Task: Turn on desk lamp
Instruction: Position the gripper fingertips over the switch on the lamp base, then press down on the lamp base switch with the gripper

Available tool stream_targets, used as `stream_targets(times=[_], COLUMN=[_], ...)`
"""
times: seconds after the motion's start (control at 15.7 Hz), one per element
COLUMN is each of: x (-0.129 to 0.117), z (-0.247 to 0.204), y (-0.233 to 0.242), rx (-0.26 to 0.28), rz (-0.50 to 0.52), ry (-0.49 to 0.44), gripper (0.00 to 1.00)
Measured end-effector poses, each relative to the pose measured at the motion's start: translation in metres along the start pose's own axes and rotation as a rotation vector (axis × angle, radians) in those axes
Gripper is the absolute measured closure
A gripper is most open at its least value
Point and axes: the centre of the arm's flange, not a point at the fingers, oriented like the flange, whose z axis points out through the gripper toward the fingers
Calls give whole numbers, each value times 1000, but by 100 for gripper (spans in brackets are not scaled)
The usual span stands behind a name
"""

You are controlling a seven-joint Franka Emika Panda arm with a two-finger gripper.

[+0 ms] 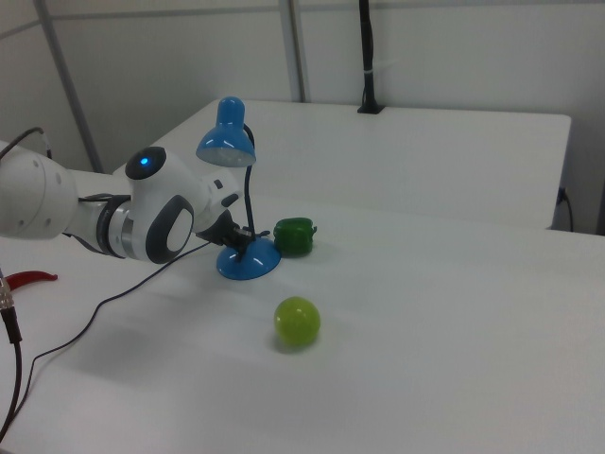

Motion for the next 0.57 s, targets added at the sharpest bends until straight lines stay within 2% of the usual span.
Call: stream_targets(times=[0.57], x=[-4], z=[2], y=[-4], rx=[3], rz=[-4], ry=[-8], gripper=[99])
